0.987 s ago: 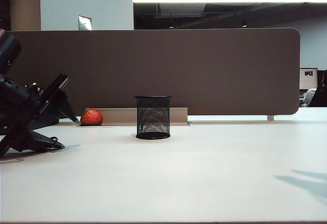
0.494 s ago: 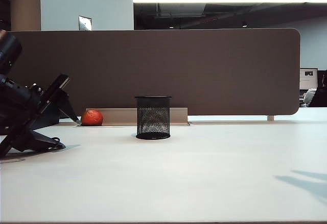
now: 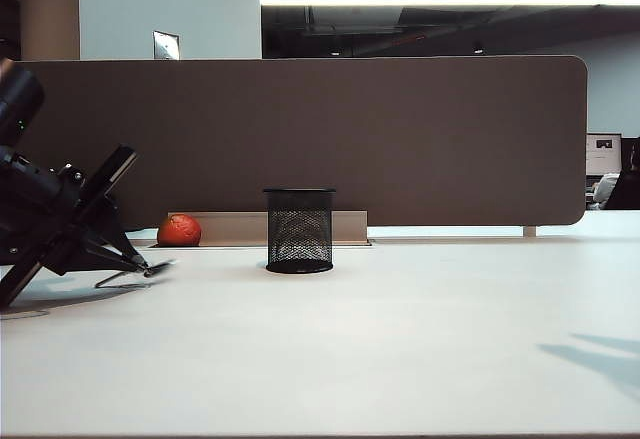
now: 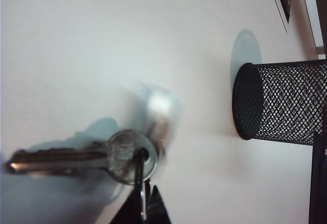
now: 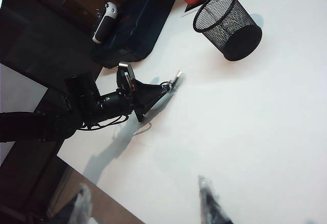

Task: Pick up a bunch of keys from the table, then put them into the black basket.

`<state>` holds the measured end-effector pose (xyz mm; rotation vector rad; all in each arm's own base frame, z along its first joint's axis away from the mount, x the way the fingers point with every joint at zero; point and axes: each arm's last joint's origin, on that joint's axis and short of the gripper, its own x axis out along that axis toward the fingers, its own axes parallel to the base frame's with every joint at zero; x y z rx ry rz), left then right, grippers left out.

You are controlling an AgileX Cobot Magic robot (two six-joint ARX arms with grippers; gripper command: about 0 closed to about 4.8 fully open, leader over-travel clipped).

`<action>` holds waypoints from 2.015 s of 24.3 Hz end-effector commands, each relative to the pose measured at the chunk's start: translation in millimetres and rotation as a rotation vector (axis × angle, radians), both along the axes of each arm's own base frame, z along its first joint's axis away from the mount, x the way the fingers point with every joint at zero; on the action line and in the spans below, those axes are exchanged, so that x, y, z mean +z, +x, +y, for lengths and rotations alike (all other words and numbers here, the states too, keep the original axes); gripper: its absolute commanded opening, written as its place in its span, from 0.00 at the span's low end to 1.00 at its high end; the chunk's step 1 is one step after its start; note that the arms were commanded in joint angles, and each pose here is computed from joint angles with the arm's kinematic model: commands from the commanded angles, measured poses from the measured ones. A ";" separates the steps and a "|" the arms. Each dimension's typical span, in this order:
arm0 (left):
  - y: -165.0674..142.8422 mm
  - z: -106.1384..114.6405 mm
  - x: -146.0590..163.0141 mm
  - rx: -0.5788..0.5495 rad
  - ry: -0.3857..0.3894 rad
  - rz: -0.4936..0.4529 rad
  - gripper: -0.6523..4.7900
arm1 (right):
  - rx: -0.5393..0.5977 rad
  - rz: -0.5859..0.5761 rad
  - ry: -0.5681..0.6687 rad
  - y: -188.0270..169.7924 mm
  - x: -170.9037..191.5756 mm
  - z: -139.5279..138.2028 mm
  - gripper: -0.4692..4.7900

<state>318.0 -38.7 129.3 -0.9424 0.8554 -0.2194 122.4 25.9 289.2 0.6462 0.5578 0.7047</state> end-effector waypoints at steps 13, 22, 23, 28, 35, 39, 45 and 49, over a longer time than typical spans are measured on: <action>-2.4 -1.8 -6.8 -0.059 -0.052 0.016 0.11 | 0.002 -0.021 -0.001 -0.4 2.7 0.1 0.61; 5.9 -5.2 11.4 -0.133 -0.158 -0.138 0.11 | -0.001 -0.021 -0.003 -0.3 2.6 0.0 0.61; 6.7 -5.5 13.4 -0.138 -0.169 -0.156 0.11 | -0.001 -0.021 -0.003 -0.3 2.7 0.0 0.61; 11.7 -6.6 28.0 -0.158 -0.222 -0.291 0.11 | -0.012 -0.023 -0.007 0.0 2.7 -0.2 0.61; 14.3 -8.2 58.2 -0.213 -0.359 -0.509 0.11 | -0.019 -0.027 -0.009 0.4 2.9 -0.3 0.61; 19.6 -9.4 70.9 -0.241 -0.406 -0.531 0.11 | -0.019 -0.028 -0.009 0.3 3.0 -0.3 0.61; 44.4 -22.7 122.4 -0.343 -0.391 -0.693 0.11 | -0.018 -0.030 -0.011 0.4 3.0 -0.3 0.61; 57.4 -28.4 144.5 -0.387 -0.292 -0.772 0.11 | -0.026 -0.054 -0.013 1.2 5.0 -0.5 0.61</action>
